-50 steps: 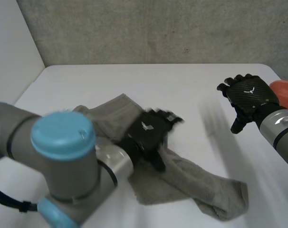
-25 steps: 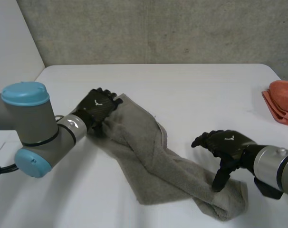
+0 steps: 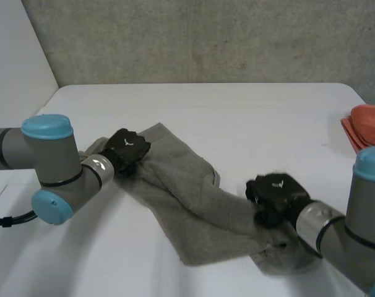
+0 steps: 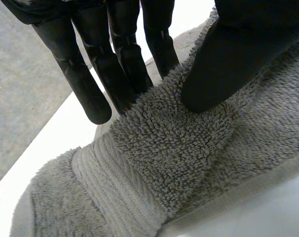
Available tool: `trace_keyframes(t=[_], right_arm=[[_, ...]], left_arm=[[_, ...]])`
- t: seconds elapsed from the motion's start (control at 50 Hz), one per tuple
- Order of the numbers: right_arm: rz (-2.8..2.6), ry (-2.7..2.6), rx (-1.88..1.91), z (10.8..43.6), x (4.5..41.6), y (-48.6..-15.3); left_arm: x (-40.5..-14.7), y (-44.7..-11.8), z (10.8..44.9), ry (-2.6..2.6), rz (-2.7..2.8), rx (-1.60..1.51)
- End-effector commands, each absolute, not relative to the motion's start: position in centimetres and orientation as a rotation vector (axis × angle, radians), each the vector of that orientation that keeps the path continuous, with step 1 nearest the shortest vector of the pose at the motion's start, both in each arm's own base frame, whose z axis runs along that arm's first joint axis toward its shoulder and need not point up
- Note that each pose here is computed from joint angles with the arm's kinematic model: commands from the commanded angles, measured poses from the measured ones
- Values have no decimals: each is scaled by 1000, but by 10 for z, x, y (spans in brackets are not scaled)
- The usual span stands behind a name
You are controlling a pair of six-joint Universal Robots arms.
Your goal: Fold the laundry.
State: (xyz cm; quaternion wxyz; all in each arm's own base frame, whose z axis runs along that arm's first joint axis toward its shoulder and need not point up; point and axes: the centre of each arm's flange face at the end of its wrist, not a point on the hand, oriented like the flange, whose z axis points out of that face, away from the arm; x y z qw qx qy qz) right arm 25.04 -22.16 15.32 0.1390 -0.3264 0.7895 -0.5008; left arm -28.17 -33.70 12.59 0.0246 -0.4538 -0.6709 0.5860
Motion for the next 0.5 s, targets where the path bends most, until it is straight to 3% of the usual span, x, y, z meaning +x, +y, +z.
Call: trace_keyframes(t=[0.02,0.14,0.2,0.26,0.38,0.5], right_arm=[[-1748,2129,-1011,199,266,-268],[-2275,1852,-910,289,280,-315],[-2453,1613,-858,323,296,-316],[-2542,1490,-815,341,300,-317],[-2379,1615,-924,320,304,-303],[-2075,1878,-1082,283,298,-284]], left_arm=[[-284,-364,170,-2054,2123,-1289],[-290,-380,265,-1704,2684,-905],[-289,-368,303,-1546,2830,-707],[-284,-346,318,-1518,2842,-657],[-294,-287,300,-1623,2661,-804],[-280,-222,222,-2023,2224,-1081]])
